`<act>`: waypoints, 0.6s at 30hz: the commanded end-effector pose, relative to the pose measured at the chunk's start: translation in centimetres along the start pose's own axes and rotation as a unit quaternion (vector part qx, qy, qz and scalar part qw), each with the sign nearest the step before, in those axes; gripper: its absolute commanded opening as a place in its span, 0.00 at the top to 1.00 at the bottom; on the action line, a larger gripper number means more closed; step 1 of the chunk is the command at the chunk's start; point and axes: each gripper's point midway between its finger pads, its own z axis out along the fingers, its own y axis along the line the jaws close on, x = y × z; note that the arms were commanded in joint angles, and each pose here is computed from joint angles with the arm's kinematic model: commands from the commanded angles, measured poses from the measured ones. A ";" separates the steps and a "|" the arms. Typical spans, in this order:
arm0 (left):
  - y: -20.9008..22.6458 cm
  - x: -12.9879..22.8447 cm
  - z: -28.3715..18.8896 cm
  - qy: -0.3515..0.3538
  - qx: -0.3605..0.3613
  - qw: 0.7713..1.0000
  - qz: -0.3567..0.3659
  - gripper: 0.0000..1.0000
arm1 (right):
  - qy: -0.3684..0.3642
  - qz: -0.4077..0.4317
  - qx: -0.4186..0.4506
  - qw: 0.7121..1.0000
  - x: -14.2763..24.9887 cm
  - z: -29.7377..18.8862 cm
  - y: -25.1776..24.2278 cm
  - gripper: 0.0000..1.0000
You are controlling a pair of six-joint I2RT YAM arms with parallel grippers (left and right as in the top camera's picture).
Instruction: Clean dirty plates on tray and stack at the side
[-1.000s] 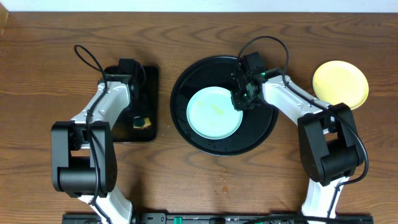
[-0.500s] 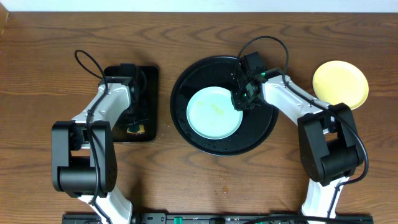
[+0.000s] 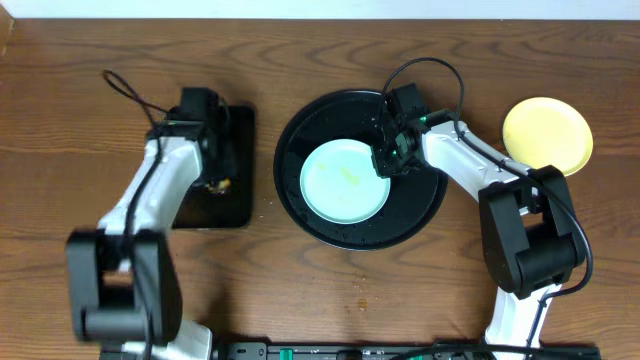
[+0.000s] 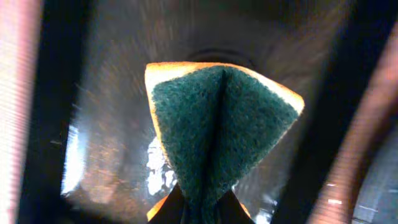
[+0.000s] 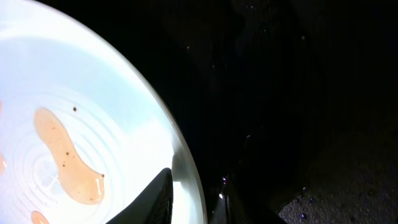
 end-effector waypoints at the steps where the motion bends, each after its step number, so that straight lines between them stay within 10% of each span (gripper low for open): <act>1: 0.0 -3.2 -5.5 -0.088 0.023 0.996 -0.005 0.92 | 0.009 0.005 0.017 1.000 0.5 0.6 -0.8 0.73; 18: -18.5 1.2 -10.4 -0.097 0.271 0.952 0.104 0.92 | 0.010 0.005 0.017 1.000 0.6 0.6 -0.8 0.73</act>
